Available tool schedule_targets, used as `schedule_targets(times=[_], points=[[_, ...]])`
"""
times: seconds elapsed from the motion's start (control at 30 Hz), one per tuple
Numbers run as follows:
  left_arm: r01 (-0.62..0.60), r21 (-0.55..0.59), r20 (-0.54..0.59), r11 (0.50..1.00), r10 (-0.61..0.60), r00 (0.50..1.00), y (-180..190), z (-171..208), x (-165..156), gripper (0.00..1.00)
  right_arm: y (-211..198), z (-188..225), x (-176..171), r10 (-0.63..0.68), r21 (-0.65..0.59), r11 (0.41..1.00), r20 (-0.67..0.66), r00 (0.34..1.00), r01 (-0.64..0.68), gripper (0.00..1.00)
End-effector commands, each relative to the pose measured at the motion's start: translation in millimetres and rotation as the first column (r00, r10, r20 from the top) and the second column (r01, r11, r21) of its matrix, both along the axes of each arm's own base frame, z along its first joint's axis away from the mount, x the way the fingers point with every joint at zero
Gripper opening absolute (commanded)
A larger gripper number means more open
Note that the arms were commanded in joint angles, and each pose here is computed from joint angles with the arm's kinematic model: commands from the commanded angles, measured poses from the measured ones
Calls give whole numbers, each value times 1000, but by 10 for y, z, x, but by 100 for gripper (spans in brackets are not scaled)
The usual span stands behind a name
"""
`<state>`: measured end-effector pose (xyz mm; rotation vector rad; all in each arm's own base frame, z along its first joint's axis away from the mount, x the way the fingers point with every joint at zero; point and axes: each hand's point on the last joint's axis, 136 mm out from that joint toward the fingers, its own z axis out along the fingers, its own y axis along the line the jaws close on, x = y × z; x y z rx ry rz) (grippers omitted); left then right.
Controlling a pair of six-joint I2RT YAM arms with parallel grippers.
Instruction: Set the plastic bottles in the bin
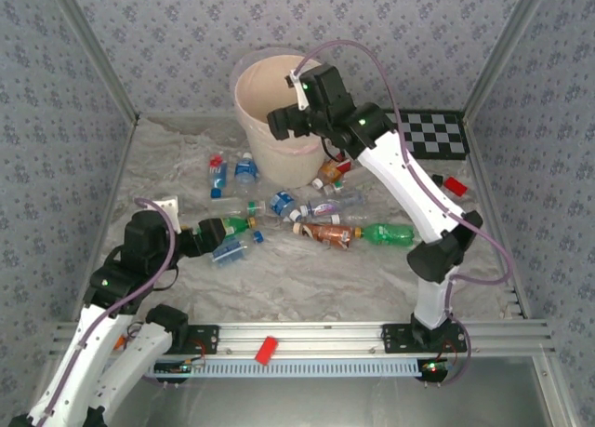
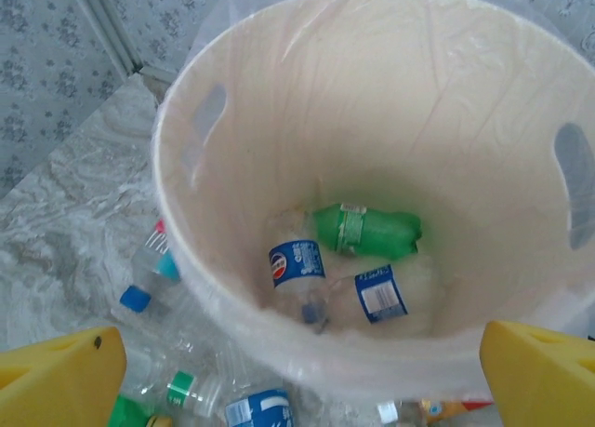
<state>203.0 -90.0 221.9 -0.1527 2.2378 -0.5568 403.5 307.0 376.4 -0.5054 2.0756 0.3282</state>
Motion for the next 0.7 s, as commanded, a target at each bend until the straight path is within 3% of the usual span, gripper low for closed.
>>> schedule_targets(times=[0.0,0.47,0.67], points=[[-46,-8,11,999,46,999,37,-49,85,100,-66,128,-207,12,34,999,49,999,-14,100],[-100,-90,-127,991,88,988,-150,-783,345,100,-485,-477,-970,35,134,990,-9,999,-33,100],[-138,33,-139,990,142,980,-18,-1011,448,100,-707,-932,-1237,24,138,990,-62,998,-15,100]])
